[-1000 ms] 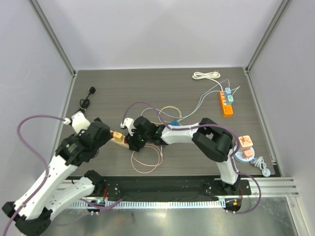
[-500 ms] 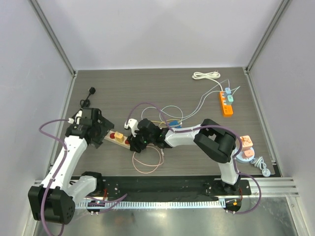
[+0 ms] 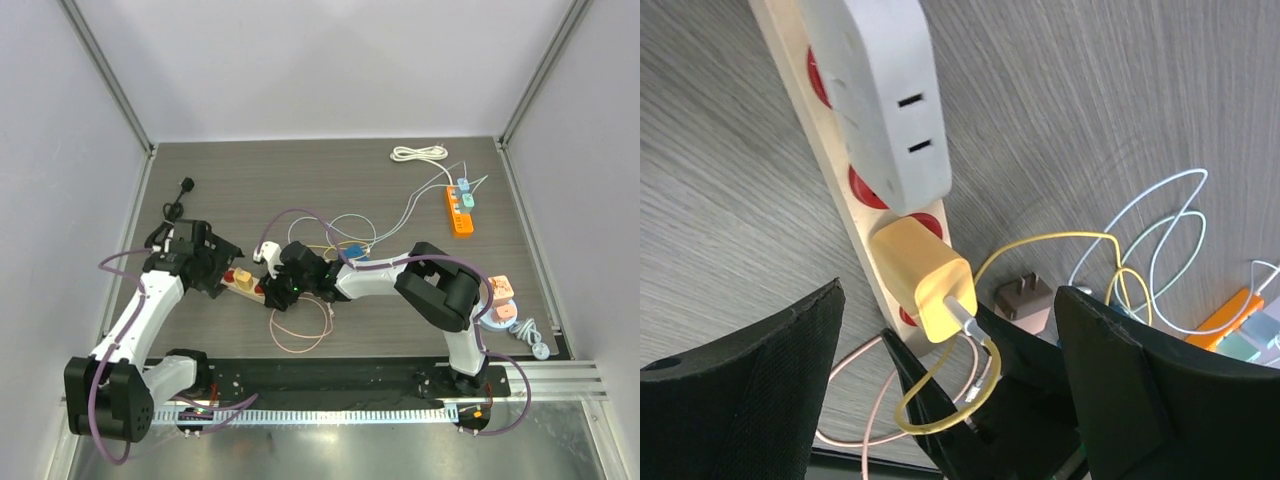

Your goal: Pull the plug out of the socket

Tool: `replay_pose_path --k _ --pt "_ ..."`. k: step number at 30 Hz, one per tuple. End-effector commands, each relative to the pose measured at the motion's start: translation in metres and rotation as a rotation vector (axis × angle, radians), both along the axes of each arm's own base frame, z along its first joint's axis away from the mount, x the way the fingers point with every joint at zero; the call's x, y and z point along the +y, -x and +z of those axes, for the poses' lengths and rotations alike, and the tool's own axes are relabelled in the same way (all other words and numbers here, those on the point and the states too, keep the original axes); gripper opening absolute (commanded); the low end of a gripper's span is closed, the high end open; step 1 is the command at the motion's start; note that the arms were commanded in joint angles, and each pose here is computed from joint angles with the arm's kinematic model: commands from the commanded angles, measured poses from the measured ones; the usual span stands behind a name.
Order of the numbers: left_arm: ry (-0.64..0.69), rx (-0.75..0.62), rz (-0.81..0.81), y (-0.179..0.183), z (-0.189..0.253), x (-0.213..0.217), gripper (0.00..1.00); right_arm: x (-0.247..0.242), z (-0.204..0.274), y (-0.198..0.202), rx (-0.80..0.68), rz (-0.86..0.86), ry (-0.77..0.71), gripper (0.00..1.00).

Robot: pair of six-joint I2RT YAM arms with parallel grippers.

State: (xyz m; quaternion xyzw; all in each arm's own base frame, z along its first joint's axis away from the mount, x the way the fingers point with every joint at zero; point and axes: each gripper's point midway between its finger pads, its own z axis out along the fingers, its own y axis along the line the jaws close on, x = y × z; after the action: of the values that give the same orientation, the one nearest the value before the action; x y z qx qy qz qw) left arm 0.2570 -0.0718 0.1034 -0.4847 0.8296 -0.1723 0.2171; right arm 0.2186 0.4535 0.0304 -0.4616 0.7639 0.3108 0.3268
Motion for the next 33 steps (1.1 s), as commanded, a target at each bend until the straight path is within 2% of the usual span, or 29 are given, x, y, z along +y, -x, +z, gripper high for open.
replay_pose_path --k 1,2,3,5,6,9,13,18,22,33 --pt "-0.048 -0.039 0.026 -0.005 0.006 0.011 0.87 -0.002 0.010 0.011 0.030 0.018 0.001 0.23" --pt "-0.108 -0.031 0.049 -0.002 0.007 0.023 0.87 -0.002 0.012 0.010 0.021 0.021 0.004 0.29" --pt "-0.138 -0.051 0.057 -0.001 0.014 0.029 0.87 -0.001 0.015 0.010 0.005 0.027 0.003 0.40" --pt "-0.240 -0.071 0.070 0.001 0.026 0.048 0.86 -0.001 0.019 0.007 -0.005 0.019 0.011 0.48" --pt "-0.268 -0.082 0.071 0.002 0.030 0.052 0.86 0.001 0.021 0.009 -0.002 0.028 0.011 0.57" --pt "-0.306 -0.108 0.049 0.004 0.034 0.058 0.86 0.005 0.027 0.013 -0.013 0.041 0.016 0.68" --pt "-0.258 -0.075 0.054 0.003 0.013 0.055 0.88 0.011 0.040 0.014 -0.038 0.038 0.030 0.78" --pt "-0.197 -0.102 0.054 -0.009 0.010 0.053 0.93 0.017 0.051 0.010 -0.065 0.014 0.041 0.83" --pt "-0.179 -0.059 0.053 -0.015 -0.005 0.053 0.97 0.029 0.058 0.002 -0.084 0.002 0.033 0.83" --pt "-0.130 0.098 0.061 -0.033 -0.057 0.046 0.92 0.056 0.068 -0.009 -0.124 0.020 0.048 0.75"
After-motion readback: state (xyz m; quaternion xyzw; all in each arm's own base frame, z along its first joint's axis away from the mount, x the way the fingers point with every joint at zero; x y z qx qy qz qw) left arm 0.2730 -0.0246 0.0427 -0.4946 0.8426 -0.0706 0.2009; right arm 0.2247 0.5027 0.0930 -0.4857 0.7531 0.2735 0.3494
